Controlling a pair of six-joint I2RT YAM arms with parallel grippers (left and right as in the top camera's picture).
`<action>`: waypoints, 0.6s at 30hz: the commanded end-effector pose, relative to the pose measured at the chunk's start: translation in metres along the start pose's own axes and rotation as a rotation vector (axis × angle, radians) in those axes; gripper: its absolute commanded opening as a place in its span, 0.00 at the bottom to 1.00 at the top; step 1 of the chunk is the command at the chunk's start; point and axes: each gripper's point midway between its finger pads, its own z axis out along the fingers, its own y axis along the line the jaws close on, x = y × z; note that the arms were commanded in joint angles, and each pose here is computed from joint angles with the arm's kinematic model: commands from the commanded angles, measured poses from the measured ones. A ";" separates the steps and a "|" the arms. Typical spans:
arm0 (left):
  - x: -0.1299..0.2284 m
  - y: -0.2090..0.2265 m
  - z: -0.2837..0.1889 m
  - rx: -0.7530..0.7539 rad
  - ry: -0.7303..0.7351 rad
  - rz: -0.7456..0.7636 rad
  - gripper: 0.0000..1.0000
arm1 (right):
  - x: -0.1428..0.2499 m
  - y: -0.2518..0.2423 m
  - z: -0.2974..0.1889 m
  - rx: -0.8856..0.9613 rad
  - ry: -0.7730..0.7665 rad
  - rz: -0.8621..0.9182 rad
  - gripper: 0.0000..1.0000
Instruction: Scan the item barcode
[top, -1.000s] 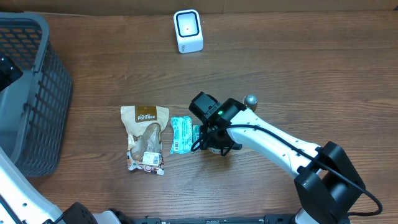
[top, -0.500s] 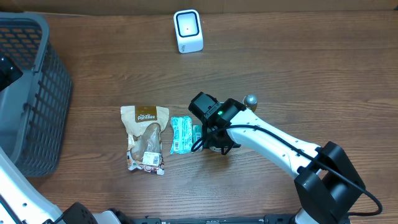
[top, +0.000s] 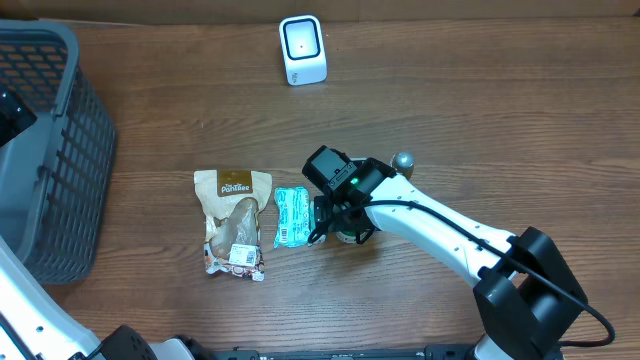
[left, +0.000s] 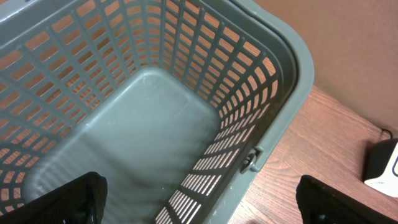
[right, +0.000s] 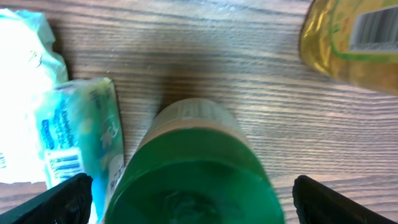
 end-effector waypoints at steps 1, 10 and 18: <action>0.002 -0.002 0.003 0.012 0.008 -0.006 1.00 | -0.007 -0.010 0.002 0.030 -0.018 0.014 1.00; 0.001 -0.002 0.003 0.012 0.008 -0.006 1.00 | -0.010 -0.009 0.003 0.024 -0.026 0.019 1.00; 0.001 -0.002 0.003 0.012 0.008 -0.006 1.00 | -0.009 -0.009 0.003 0.024 -0.025 0.019 1.00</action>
